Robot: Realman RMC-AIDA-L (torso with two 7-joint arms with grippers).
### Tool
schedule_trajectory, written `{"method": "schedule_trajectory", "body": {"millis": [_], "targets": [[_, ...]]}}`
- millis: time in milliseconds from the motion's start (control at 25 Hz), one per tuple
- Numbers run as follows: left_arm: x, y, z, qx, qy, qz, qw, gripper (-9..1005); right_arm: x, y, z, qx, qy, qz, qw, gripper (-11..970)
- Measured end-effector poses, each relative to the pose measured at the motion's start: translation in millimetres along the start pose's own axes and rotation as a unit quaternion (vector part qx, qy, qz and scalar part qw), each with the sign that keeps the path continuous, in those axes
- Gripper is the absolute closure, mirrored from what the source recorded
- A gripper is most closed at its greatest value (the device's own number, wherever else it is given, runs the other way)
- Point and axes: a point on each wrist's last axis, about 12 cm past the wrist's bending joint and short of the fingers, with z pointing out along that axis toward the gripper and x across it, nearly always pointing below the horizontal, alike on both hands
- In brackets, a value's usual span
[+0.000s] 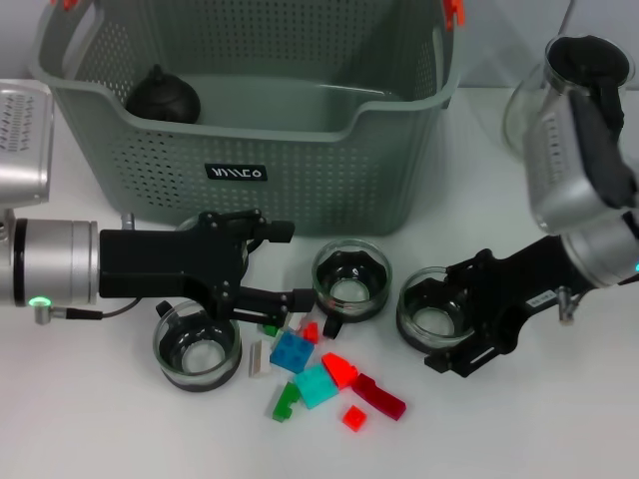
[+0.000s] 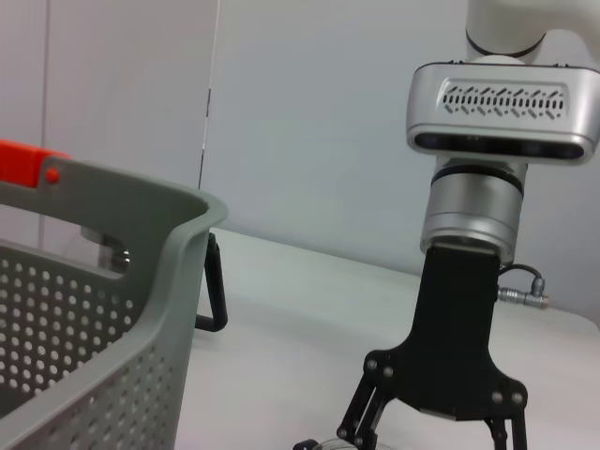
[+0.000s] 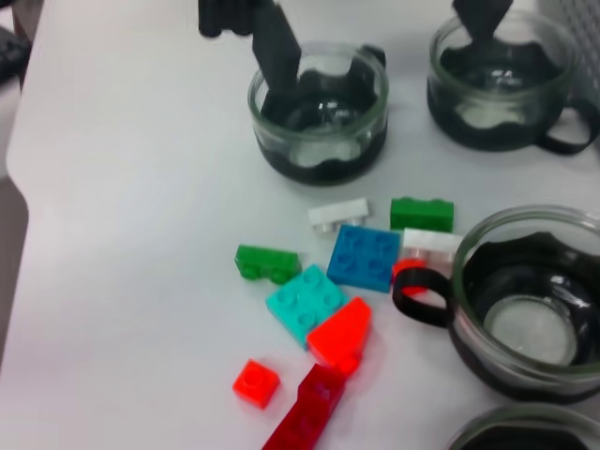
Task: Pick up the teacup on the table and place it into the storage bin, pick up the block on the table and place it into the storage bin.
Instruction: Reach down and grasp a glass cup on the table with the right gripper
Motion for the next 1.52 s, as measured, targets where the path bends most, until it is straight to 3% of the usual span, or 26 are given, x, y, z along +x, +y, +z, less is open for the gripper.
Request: {"method": "schedule_trajectory", "body": {"millis": [400,760,1000,1440,1520], "targets": [[2,-0.9,0,-0.003,-0.002,0.001,1.0,69,-21,1.3,19,-0.003,0.073,-0.016,0.997,60],[4,-2.3,0,-0.004,-0.001,-0.001,1.0,70,-25,-0.1,23,0.007,0.115,-0.008,0.993,72],[5,-2.7,-1,-0.006,-0.002,-0.001,1.0,71,-24,0.1,23,0.005,0.125,-0.009,0.992,238],[8,-4.3,-3,-0.008,-0.003,-0.001,1.0,72,-23,0.6,21,0.005,0.121,0.0,0.993,725],[8,-4.5,-3,-0.007,-0.003,-0.001,1.0,72,-23,1.0,20,0.002,0.12,0.001,0.993,758]]}}
